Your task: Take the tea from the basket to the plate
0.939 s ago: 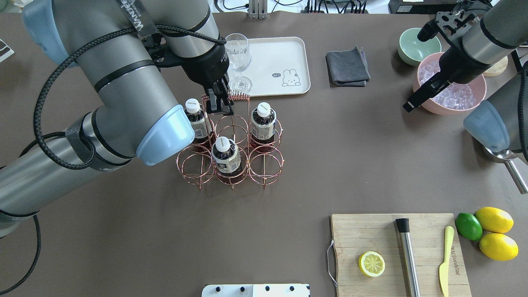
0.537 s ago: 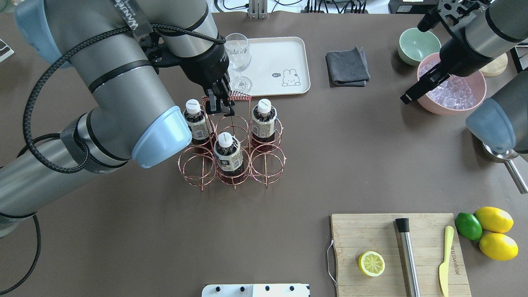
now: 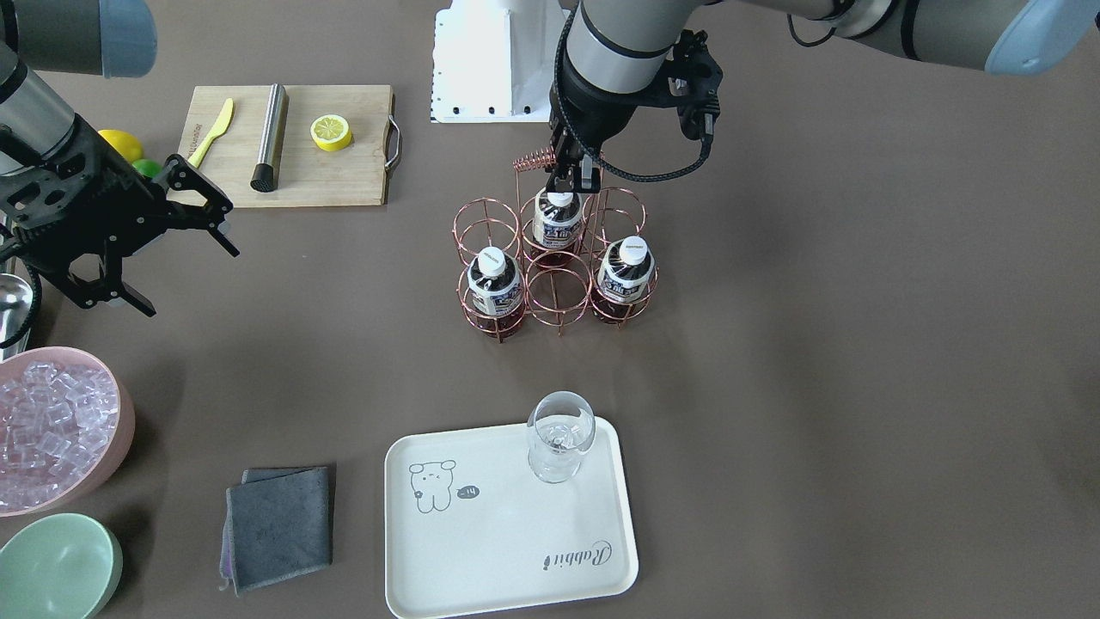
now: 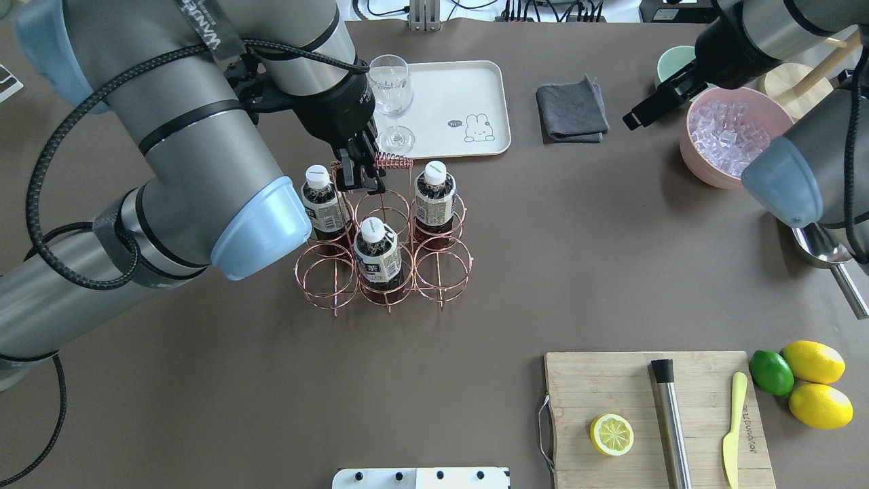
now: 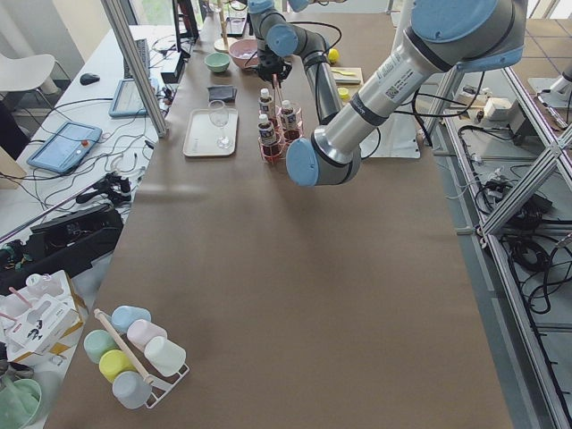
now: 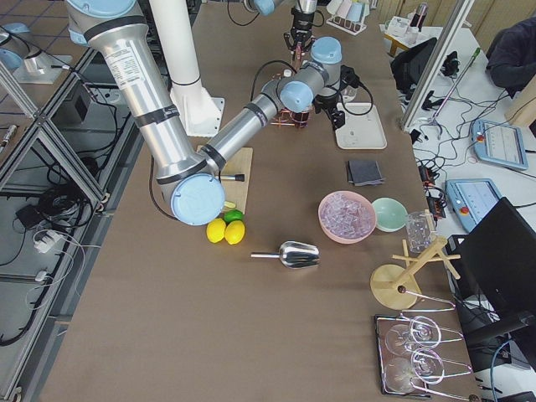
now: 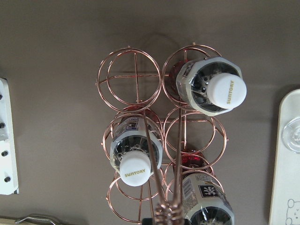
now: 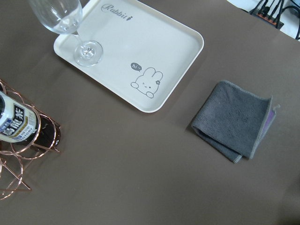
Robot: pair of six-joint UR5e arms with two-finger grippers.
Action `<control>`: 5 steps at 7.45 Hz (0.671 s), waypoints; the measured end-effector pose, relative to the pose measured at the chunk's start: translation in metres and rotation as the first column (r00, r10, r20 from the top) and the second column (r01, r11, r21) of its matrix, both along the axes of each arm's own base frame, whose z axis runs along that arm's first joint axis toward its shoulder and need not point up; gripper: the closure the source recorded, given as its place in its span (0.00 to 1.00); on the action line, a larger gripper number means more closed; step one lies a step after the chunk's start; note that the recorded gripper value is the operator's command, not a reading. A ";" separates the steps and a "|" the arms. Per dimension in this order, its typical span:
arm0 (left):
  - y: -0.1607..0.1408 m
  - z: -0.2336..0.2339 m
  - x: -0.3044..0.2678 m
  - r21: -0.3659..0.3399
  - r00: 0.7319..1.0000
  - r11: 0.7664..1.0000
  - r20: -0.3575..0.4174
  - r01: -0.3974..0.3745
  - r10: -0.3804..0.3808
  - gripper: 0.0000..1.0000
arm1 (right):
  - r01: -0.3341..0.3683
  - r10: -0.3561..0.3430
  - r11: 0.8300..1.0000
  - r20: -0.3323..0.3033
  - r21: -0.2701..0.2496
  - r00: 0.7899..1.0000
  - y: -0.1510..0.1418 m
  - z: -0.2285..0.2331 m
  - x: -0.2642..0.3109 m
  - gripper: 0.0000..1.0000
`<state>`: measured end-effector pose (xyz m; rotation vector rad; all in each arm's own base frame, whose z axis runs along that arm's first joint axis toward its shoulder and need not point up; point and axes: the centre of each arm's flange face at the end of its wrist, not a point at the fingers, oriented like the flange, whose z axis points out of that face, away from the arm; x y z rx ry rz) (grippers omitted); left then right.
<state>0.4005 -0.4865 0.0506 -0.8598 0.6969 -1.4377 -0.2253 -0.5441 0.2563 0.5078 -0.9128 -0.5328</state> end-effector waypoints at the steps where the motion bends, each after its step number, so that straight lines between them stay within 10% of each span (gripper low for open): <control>1: 0.000 0.000 0.000 -0.004 1.000 1.000 0.001 -0.002 0.002 1.00 | 0.006 -0.006 1.000 0.017 0.022 1.000 -0.002 -0.017 -0.010 0.01; 5: 0.001 0.003 -0.004 -0.011 1.000 1.000 -0.002 -0.005 0.004 1.00 | 0.037 -0.044 0.997 0.103 0.065 0.994 0.020 -0.097 -0.120 0.01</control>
